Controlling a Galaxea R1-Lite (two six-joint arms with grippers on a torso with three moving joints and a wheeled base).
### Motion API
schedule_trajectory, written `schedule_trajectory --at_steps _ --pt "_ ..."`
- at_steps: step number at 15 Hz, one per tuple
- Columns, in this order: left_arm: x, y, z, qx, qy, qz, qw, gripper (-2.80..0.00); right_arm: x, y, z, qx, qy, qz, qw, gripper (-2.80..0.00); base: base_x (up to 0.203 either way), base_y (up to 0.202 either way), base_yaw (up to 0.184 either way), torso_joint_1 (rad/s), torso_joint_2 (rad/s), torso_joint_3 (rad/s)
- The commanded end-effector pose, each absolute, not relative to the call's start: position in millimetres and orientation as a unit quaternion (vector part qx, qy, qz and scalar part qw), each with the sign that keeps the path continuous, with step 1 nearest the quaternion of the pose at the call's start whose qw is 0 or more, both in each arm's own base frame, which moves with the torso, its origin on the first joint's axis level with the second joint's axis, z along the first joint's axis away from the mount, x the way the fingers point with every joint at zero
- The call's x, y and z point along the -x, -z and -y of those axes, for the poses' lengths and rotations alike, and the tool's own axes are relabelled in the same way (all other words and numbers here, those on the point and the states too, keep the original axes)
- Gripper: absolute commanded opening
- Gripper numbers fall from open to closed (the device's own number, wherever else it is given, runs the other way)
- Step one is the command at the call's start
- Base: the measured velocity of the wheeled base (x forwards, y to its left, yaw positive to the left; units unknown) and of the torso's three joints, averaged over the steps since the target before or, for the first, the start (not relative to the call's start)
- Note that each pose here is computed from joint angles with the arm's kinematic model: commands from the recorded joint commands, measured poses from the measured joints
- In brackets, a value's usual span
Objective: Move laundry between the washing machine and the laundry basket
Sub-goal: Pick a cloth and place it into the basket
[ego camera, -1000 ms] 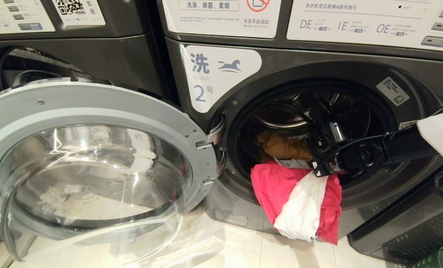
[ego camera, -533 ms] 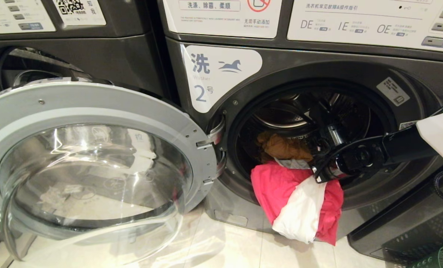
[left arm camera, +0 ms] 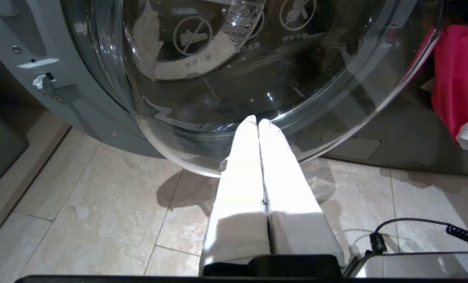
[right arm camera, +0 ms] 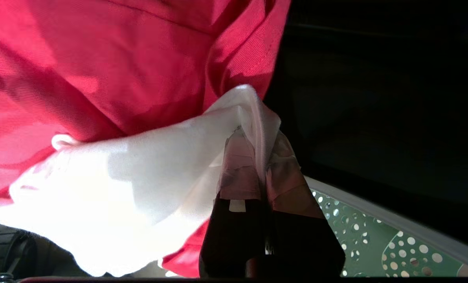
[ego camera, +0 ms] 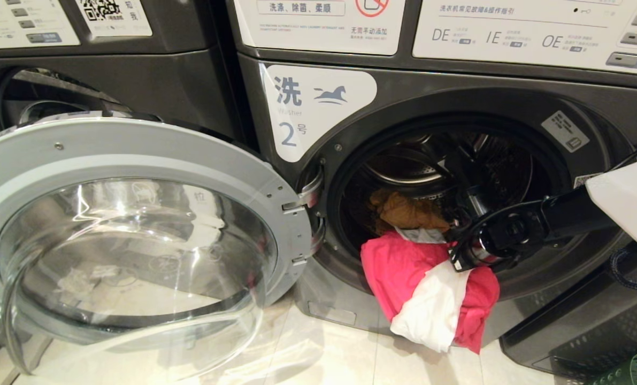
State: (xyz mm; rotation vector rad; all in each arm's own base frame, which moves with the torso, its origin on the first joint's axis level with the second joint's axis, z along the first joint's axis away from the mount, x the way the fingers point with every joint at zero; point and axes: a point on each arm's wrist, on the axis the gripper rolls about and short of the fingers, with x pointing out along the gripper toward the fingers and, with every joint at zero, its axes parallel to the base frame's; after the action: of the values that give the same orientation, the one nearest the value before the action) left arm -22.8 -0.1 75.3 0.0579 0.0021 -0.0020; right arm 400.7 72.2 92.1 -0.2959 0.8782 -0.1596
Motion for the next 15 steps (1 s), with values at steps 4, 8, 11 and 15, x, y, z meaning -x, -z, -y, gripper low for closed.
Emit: schedule_trajectory --at_steps 4,8,11,15 --pt "22.8 -75.3 0.1 -0.029 0.001 -0.001 1.0 -2.8 -404.9 -82.6 -76.0 0.146 0.074 -0.43 0.888 -2.8 0.0 0.0 0.0 0.0 0.0 0.0" --pt "22.8 -75.3 0.1 -0.029 0.001 -0.001 1.0 -2.8 -413.4 -84.0 -86.5 0.141 0.056 -0.418 0.896 -2.8 0.0 0.0 0.0 0.0 0.0 0.0" --pt "22.8 -75.3 0.1 -0.029 0.001 -0.001 1.0 -2.8 -421.1 -83.8 -91.2 0.14 0.053 -0.41 0.899 -2.8 0.0 0.0 0.0 0.0 0.0 0.0" --pt "22.8 -75.3 0.1 -0.029 0.001 -0.001 1.0 -2.8 -428.9 -90.0 -96.3 0.138 0.051 -0.393 0.908 -2.8 0.0 0.0 0.0 0.0 0.0 0.0"
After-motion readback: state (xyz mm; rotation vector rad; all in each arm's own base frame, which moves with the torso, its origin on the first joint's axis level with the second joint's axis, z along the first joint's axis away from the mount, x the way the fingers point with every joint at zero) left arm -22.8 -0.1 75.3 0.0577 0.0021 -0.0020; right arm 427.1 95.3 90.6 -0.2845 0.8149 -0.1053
